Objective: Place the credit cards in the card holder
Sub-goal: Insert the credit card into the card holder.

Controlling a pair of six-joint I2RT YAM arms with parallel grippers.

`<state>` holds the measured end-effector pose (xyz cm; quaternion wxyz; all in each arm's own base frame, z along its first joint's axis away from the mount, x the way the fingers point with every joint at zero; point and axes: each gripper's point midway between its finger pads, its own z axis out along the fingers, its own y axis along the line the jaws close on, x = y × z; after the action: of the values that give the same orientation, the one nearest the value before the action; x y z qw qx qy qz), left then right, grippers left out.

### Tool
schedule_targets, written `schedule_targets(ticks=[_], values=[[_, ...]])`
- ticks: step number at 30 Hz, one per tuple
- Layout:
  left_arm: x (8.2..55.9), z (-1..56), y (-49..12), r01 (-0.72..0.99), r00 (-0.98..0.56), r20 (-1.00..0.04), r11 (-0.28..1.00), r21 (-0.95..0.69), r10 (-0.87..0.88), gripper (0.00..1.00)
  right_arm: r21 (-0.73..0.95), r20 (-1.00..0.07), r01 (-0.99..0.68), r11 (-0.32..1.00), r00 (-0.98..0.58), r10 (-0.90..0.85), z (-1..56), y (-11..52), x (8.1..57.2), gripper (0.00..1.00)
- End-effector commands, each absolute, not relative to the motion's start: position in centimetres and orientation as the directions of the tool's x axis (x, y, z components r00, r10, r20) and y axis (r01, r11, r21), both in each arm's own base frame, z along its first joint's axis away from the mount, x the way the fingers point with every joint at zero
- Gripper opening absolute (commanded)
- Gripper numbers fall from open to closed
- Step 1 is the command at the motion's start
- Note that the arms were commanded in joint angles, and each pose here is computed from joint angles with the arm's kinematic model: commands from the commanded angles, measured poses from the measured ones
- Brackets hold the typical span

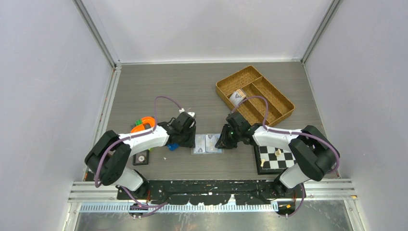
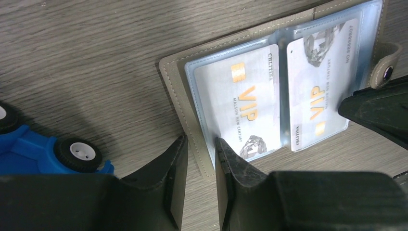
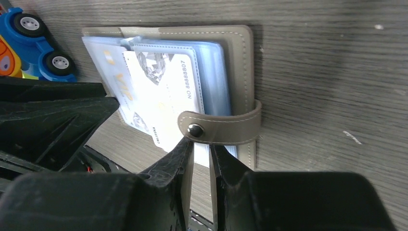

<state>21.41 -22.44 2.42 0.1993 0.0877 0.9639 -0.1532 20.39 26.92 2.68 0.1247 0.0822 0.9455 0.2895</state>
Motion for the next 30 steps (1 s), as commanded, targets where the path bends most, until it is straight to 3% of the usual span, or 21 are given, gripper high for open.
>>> schedule_targets(ticks=[1,23,30], values=[[21.1,2.0,-23.0,0.226,-0.911,-0.402,0.926,-0.302,0.091,0.27,0.639,-0.218,0.049,0.768,-0.946,0.241,4.5,28.4,21.2,0.23],[21.5,3.1,-23.9,0.222,-0.905,-0.423,0.904,-0.365,0.051,0.27,0.715,-0.278,-0.054,0.697,-0.937,0.213,8.2,31.8,22.2,0.23],[21.8,5.7,-22.3,0.218,-0.861,-0.509,0.905,-0.366,0.002,0.37,0.71,-0.295,-0.093,0.698,-0.94,0.174,8.4,33.7,22.2,0.24]])
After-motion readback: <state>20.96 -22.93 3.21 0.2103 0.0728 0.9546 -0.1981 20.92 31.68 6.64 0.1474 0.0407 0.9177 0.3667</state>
